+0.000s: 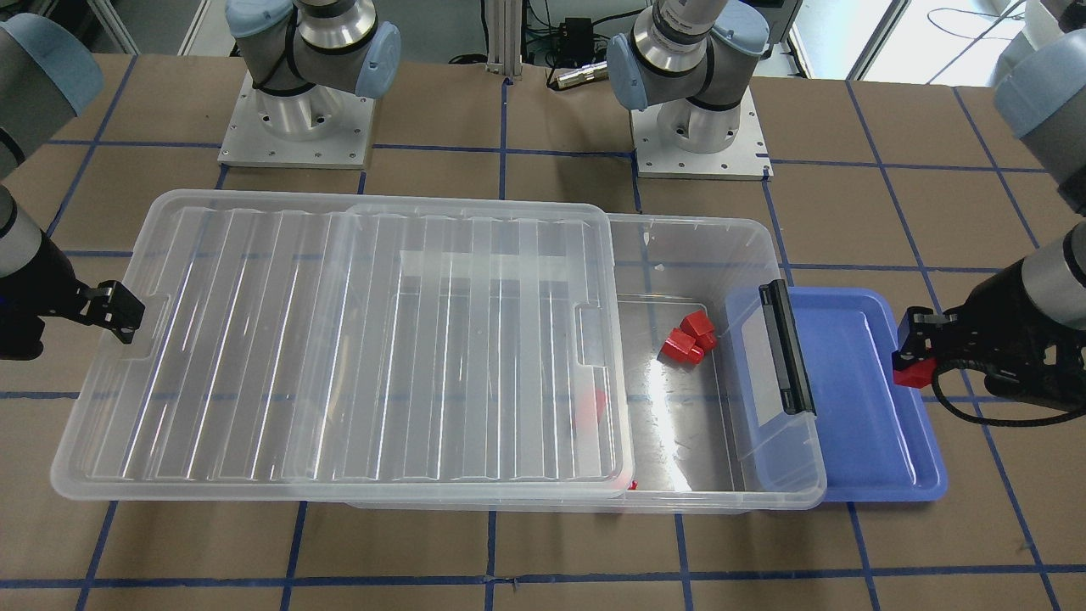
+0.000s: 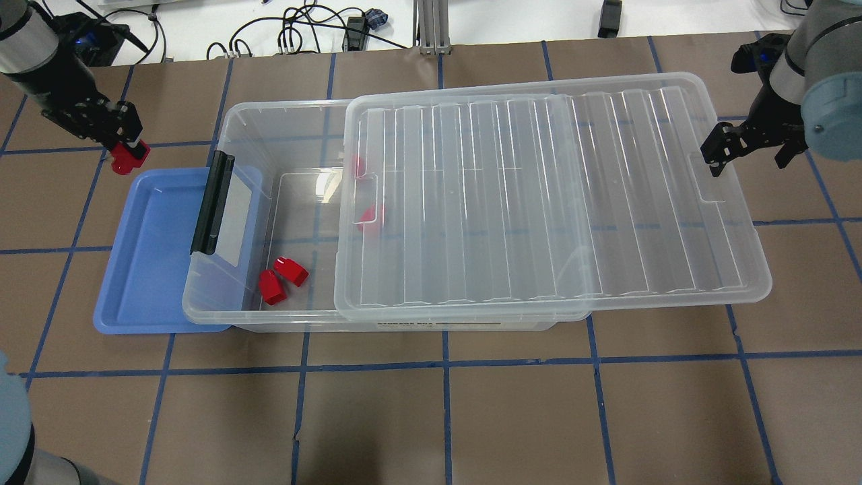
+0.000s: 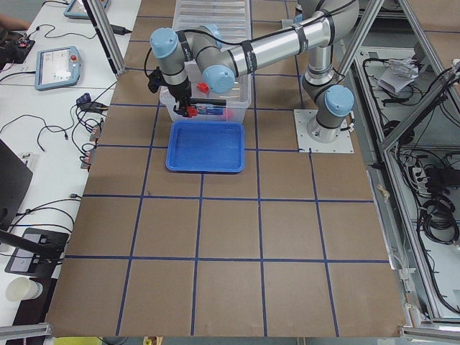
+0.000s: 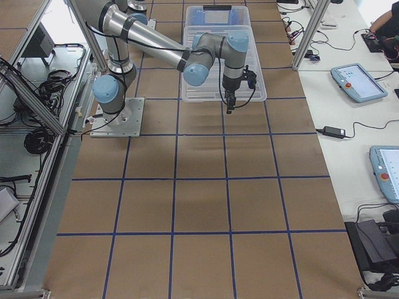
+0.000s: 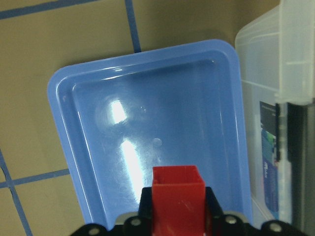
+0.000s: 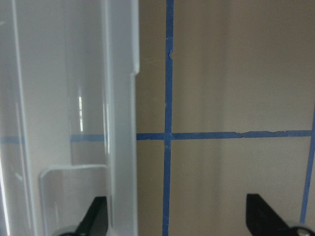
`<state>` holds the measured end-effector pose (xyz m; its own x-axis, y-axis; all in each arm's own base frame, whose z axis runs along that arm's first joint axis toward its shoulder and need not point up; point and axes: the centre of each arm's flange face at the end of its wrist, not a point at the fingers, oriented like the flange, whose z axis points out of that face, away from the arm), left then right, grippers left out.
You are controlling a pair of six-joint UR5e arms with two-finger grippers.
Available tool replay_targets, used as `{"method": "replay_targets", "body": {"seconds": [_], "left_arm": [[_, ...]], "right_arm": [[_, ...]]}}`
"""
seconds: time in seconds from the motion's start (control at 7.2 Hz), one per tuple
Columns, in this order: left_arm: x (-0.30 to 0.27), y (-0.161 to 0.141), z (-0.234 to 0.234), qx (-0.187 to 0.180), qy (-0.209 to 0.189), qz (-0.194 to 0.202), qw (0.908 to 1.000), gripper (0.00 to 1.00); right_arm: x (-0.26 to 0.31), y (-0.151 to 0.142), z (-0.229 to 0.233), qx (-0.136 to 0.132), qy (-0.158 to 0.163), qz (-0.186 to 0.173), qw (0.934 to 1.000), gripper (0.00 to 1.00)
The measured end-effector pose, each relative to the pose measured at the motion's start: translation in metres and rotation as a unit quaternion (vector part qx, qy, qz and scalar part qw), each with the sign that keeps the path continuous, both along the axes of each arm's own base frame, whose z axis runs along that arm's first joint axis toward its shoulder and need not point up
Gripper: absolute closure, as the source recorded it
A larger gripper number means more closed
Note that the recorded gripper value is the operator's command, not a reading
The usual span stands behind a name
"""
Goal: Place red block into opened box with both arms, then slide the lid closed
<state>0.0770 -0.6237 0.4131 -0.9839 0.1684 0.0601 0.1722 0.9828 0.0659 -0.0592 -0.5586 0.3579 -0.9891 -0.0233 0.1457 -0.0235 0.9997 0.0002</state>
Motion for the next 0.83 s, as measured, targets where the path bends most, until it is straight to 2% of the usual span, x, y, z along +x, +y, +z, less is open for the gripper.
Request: {"method": "replay_targets", "body": {"seconds": [0.42, 0.69, 0.83], "left_arm": [[-0.11, 0.001, 0.015, -0.001, -0.007, 0.047, 0.9988, 1.0], [-0.179, 0.01, 0.002, 0.01, -0.015, 0.058, 0.9982, 1.0], [-0.187, 0.014, -0.012, 0.014, -0.017, 0.061, 0.9979, 1.0]], "right_arm": [[0.018, -0.002, 0.06, 0.001, -0.007, 0.006, 1.0, 0.0], [0.062, 0.011, 0.114, -0.022, -0.04, 0.015, 0.9988, 0.0], [0.095, 0.024, 0.132, -0.033, -0.054, 0.006, 0.9979, 0.0]]}}
